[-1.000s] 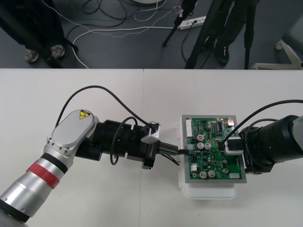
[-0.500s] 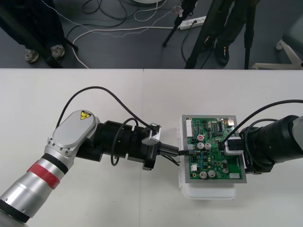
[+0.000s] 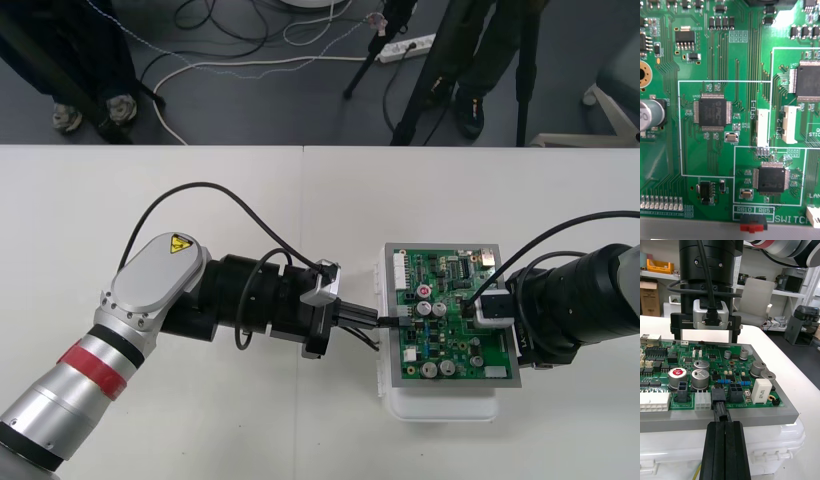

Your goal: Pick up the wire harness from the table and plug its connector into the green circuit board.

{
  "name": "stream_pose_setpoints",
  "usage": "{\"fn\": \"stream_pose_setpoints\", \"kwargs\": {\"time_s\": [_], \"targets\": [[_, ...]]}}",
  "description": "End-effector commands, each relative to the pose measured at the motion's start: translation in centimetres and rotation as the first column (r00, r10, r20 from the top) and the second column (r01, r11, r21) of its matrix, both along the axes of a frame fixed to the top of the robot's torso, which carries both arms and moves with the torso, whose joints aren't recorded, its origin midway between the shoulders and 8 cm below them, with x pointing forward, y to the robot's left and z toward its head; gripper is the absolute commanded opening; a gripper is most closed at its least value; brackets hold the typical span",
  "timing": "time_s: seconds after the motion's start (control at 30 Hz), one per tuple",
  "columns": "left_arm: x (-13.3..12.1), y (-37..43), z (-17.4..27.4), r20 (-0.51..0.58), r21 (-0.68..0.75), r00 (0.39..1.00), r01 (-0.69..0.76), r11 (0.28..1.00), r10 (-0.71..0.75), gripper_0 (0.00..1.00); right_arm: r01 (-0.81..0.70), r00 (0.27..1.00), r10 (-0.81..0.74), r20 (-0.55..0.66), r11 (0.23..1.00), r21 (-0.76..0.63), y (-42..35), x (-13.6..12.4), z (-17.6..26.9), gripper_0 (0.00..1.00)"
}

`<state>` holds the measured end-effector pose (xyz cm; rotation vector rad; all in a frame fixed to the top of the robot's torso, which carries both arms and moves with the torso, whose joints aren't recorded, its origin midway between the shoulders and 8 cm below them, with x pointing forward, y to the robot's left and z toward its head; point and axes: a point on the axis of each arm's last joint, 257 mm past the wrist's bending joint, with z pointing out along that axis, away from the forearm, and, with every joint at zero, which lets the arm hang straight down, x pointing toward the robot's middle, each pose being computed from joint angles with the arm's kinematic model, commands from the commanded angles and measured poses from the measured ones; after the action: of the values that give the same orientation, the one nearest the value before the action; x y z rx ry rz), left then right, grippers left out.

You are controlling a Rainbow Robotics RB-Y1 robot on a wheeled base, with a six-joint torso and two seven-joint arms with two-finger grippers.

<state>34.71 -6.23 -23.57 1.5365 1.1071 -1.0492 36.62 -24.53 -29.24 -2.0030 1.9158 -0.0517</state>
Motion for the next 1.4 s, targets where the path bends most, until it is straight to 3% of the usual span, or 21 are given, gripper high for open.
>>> {"fn": "stream_pose_setpoints", "kwargs": {"time_s": [0.03,0.57,1.4], "targets": [[-1.1,-2.9,1.8,0.086,-0.078,0.996,0.026,0.997,-0.019,0.0,-0.028,1.0,0.027,0.012,0.999,0.019,1.8,0.3,0.8,1.0],[-2.5,-3.6,2.3,0.06,-0.11,0.997,0.056,0.992,-0.05,0.0,-0.022,1.0,0.022,0.015,1.0,0.013,1.6,0.4,0.8,1.0],[-1.1,-4.6,1.3,0.084,-0.074,0.996,0.003,0.997,0.003,0.0,-0.028,0.999,0.028,0.017,0.999,0.015,1.8,0.4,0.8,1.0]]}}
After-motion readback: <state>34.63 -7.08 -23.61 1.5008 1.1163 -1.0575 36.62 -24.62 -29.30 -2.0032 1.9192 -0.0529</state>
